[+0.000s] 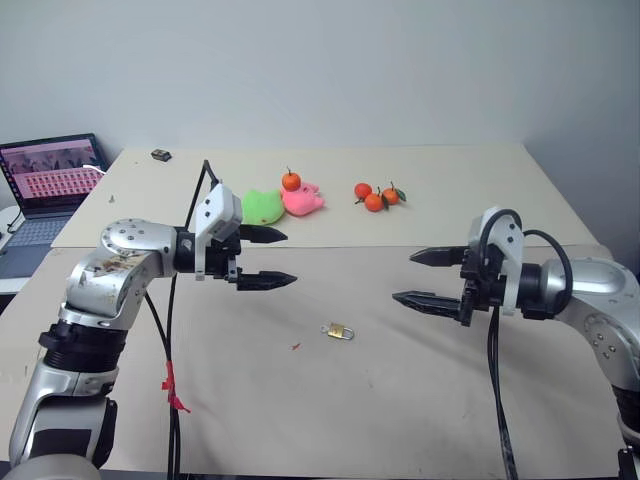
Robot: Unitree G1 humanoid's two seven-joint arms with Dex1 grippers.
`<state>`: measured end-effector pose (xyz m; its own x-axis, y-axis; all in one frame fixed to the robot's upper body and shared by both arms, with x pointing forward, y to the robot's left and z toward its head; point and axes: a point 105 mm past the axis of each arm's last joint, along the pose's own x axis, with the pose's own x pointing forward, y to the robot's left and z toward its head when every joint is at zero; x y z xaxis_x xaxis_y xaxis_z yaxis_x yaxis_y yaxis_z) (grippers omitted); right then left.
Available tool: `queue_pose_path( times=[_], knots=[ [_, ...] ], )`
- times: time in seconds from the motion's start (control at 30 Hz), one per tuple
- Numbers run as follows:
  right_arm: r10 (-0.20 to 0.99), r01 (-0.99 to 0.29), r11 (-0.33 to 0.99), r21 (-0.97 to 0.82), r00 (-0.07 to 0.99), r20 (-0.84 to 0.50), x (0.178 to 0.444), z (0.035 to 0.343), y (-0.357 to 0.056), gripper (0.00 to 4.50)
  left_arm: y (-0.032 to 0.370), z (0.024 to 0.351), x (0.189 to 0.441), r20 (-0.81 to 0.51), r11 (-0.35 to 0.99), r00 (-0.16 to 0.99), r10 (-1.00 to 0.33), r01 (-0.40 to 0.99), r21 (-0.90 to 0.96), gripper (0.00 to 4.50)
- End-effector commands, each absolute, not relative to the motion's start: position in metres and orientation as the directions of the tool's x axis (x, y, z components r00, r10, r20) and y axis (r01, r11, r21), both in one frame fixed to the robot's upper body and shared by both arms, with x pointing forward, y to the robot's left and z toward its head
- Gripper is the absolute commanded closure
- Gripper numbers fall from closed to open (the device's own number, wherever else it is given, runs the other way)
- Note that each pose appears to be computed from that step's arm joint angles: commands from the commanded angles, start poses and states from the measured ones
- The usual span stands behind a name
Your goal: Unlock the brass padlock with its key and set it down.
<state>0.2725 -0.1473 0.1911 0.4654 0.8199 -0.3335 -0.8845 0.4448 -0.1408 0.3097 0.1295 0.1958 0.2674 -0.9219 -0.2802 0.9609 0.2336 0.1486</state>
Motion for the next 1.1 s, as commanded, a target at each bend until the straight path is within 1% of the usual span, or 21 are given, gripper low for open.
queue_pose_path(
  times=[0.03, 0.17, 0.23, 0.3, 0.37, 0.43, 0.57, 0.63, 0.7, 0.73, 0.87, 1.1],
  knots=[
    [0.816, -0.873, 0.447, -0.195, 0.487, -0.310, 0.271, 0.204, -0.148, 0.00, 0.131, 0.205, 0.312, -0.266, 0.235, 0.281, -0.922, 0.953, 0.192, 0.10],
    [0.824, -0.880, 0.431, -0.198, 0.474, -0.312, 0.275, 0.199, -0.134, 0.00, 0.151, 0.182, 0.323, -0.375, 0.276, 0.346, -0.860, 0.934, 0.228, 0.10],
    [0.841, -0.890, 0.413, -0.192, 0.454, -0.296, 0.279, 0.193, -0.117, 0.00, 0.163, 0.168, 0.329, -0.440, 0.300, 0.383, -0.812, 0.921, 0.248, 0.10],
    [0.852, -0.899, 0.395, -0.191, 0.436, -0.292, 0.282, 0.186, -0.103, 0.00, 0.171, 0.160, 0.330, -0.473, 0.309, 0.393, -0.788, 0.918, 0.249, 0.10],
    [0.855, -0.905, 0.378, -0.193, 0.422, -0.301, 0.288, 0.173, -0.090, 0.00, 0.172, 0.161, 0.328, -0.468, 0.297, 0.383, -0.796, 0.922, 0.249, 0.10],
    [0.868, -0.920, 0.344, -0.188, 0.388, -0.311, 0.292, 0.161, -0.076, 0.00, 0.166, 0.169, 0.325, -0.431, 0.285, 0.364, -0.826, 0.929, 0.238, 0.10],
    [0.869, -0.933, 0.298, -0.203, 0.353, -0.347, 0.295, 0.143, -0.065, 0.00, 0.157, 0.181, 0.317, -0.395, 0.250, 0.326, -0.859, 0.940, 0.231, 0.10],
    [0.855, -0.935, 0.275, -0.223, 0.343, -0.389, 0.297, 0.129, -0.063, 0.00, 0.154, 0.184, 0.311, -0.395, 0.225, 0.297, -0.870, 0.949, 0.219, 0.10],
    [0.822, -0.936, 0.225, -0.271, 0.331, -0.463, 0.296, 0.109, -0.064, 0.00, 0.151, 0.186, 0.307, -0.401, 0.202, 0.276, -0.873, 0.955, 0.216, 0.10],
    [0.820, -0.939, 0.216, -0.267, 0.322, -0.473, 0.295, 0.103, -0.063, 0.00, 0.149, 0.186, 0.306, -0.402, 0.197, 0.271, -0.874, 0.956, 0.216, 0.10],
    [0.821, -0.944, 0.204, -0.261, 0.310, -0.479, 0.294, 0.094, -0.060, 0.00, 0.147, 0.189, 0.305, -0.405, 0.186, 0.262, -0.876, 0.958, 0.218, 0.10],
    [0.806, -0.943, 0.220, -0.250, 0.320, -0.498, 0.295, 0.082, -0.061, 0.00, 0.144, 0.191, 0.307, -0.411, 0.166, 0.246, -0.878, 0.961, 0.221, 0.10]
  ],
)
